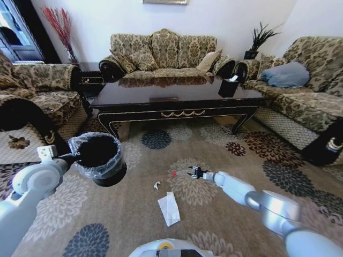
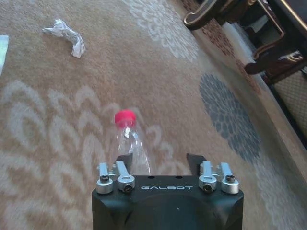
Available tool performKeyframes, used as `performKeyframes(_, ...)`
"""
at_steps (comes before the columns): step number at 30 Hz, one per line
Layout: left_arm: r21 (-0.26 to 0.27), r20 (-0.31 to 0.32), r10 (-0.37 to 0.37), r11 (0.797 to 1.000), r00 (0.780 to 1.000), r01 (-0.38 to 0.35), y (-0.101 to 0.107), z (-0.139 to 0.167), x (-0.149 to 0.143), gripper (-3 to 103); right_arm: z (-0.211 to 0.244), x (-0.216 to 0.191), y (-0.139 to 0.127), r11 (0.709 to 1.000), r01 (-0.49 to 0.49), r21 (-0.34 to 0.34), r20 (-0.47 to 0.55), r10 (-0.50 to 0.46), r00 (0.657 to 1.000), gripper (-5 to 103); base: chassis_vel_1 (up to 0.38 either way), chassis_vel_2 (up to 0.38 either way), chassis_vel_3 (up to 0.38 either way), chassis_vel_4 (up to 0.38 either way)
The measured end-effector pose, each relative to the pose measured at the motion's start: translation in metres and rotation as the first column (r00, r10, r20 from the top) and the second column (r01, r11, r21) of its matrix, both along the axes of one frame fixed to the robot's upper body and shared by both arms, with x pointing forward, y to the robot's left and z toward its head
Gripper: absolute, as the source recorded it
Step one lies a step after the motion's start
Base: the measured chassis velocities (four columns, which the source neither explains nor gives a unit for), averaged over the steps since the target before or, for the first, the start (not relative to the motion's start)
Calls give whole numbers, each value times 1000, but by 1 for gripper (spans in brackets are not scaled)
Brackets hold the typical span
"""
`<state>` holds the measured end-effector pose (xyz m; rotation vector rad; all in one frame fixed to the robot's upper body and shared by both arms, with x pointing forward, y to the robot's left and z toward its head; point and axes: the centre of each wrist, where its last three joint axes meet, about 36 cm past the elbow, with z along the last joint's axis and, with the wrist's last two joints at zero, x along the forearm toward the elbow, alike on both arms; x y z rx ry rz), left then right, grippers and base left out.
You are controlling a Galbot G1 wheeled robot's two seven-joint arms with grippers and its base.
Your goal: Move to the front of the table and pick up the trash from the floor, then place it into the trash bin.
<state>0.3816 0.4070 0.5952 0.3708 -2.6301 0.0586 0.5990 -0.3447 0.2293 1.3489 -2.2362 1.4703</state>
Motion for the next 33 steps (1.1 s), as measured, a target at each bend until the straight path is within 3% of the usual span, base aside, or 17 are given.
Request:
performKeyframes(2,-1,2,0,1000,1000,0,0,1,-1,3,0,2,5,1000,-11,-7,0,11,1000,67,0,0,0,0)
performKeyframes(4,-4,2,1,1000,1000,-1,1,1,-2,3,-2,5,12,999,-33,-28,-5,33,999,78,0,0,0,0)
performKeyframes(6,-4,2,1,1000,1000,-1,1,1,-2,3,-2,5,12,999,-39,-37,-8,39,999,78,0,0,0,0)
performKeyframes(8,-8,1,2,1000,1000,-2,1,0,-2,3,-4,5,9,997,-48,-63,-19,47,999,94,0,0,0,0)
performKeyframes(11,-10,0,3,1000,1000,-3,1,-1,-3,3,-5,6,4,995,-49,-84,-24,48,999,99,0,0,0,0)
performKeyframes(22,-8,-12,7,1000,1000,-7,0,-5,-5,3,-9,5,9,995,24,-94,19,-23,1000,100,0,0,0,0)
performKeyframes(33,-9,-14,15,1000,1000,-15,1,-7,-8,3,-21,-3,20,986,77,-148,62,-68,996,100,0,0,0,0)
